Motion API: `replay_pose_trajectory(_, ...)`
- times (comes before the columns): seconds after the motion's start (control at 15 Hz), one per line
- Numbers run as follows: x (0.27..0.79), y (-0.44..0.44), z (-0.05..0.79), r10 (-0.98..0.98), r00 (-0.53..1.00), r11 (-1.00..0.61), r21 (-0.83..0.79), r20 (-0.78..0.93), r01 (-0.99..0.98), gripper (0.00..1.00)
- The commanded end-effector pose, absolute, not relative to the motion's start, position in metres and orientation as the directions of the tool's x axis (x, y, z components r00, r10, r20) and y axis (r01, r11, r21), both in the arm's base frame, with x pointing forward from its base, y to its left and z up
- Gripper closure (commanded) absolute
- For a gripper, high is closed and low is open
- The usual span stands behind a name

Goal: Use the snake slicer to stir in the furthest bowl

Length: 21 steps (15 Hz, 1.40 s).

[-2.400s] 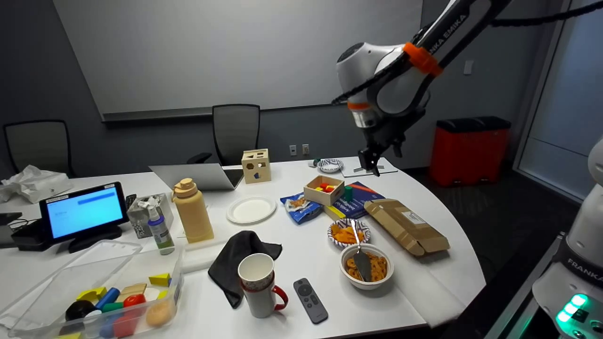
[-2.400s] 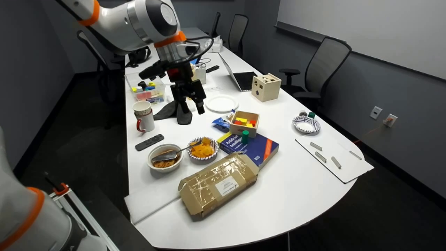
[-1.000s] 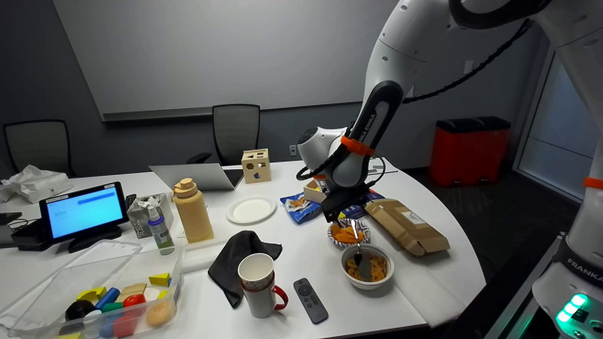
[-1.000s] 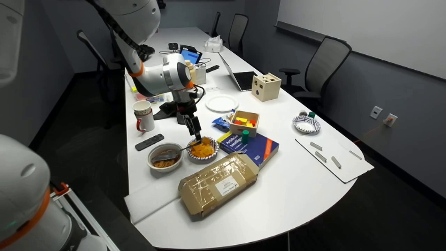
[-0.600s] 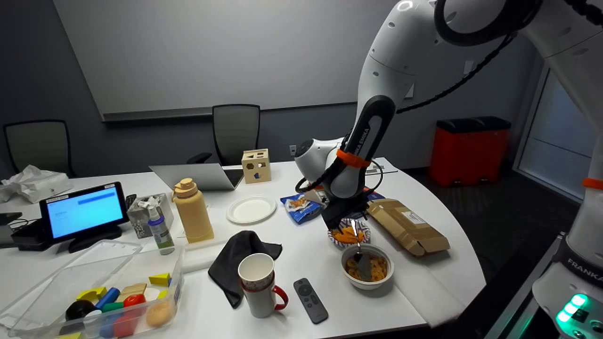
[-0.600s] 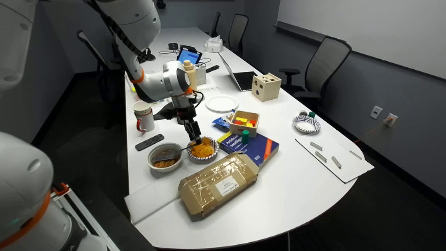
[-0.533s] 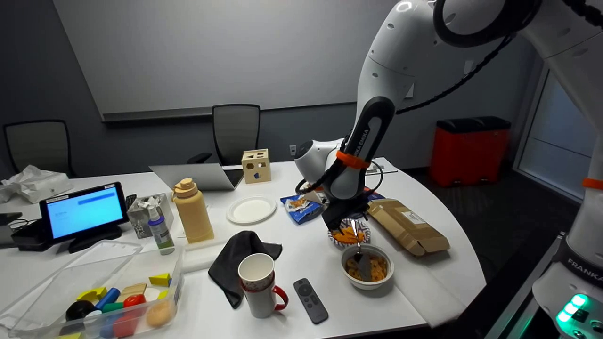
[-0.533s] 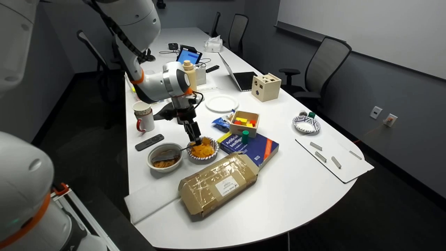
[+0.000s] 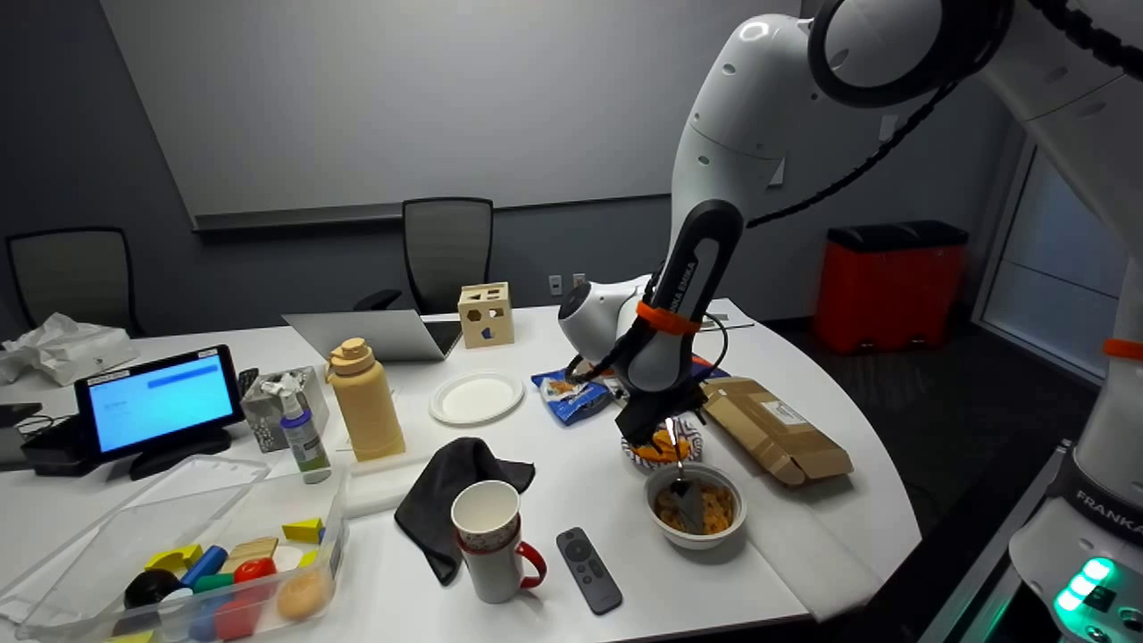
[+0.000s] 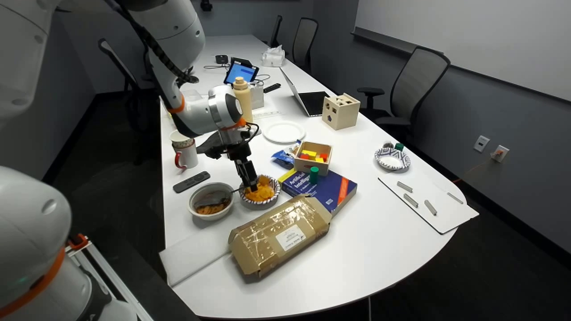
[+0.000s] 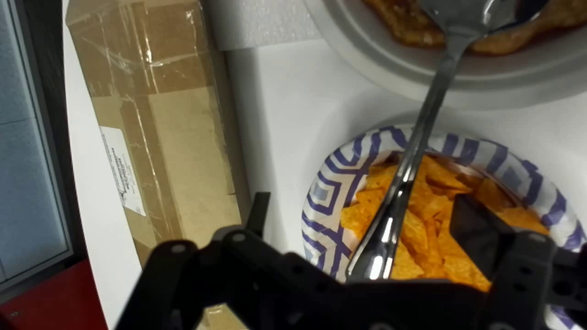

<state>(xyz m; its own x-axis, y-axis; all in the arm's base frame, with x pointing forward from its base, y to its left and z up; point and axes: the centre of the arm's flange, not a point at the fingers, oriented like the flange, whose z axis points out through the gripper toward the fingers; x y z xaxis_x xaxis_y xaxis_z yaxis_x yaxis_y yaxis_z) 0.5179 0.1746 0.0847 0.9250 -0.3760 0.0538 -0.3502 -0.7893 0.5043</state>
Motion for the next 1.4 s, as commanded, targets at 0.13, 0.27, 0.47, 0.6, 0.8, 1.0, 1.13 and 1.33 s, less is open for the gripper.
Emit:
replay_pose_trajectory(0.13, 0.524, 0.178, 0.08, -0.371, 0.925, -0.752, 0.556, 0.088, -0.354, 0.25)
replay_pose_trajectory(0.27, 0.525, 0.179, 0.077, -0.366, 0.926, -0.749, 0.562, 0.09, -0.351, 0.34)
replay_pose_trajectory(0.47, 0.523, 0.179, 0.077, -0.359, 0.929, -0.742, 0.576, 0.091, -0.344, 0.58)
replay_pose_trajectory(0.6, 0.521, 0.18, 0.079, -0.358, 0.929, -0.738, 0.581, 0.094, -0.343, 0.73)
replay_pose_trajectory(0.8, 0.522, 0.182, 0.08, -0.351, 0.931, -0.738, 0.583, 0.101, -0.341, 0.96)
replay_pose_trajectory(1.0, 0.523, 0.186, 0.085, -0.348, 0.932, -0.739, 0.581, 0.105, -0.341, 1.0)
replay_pose_trajectory(1.13, 0.523, 0.19, 0.094, -0.346, 0.931, -0.739, 0.578, 0.114, -0.345, 0.99)
replay_pose_trajectory(1.33, 0.526, 0.194, 0.126, -0.333, 0.93, -0.744, 0.564, 0.153, -0.359, 0.99)
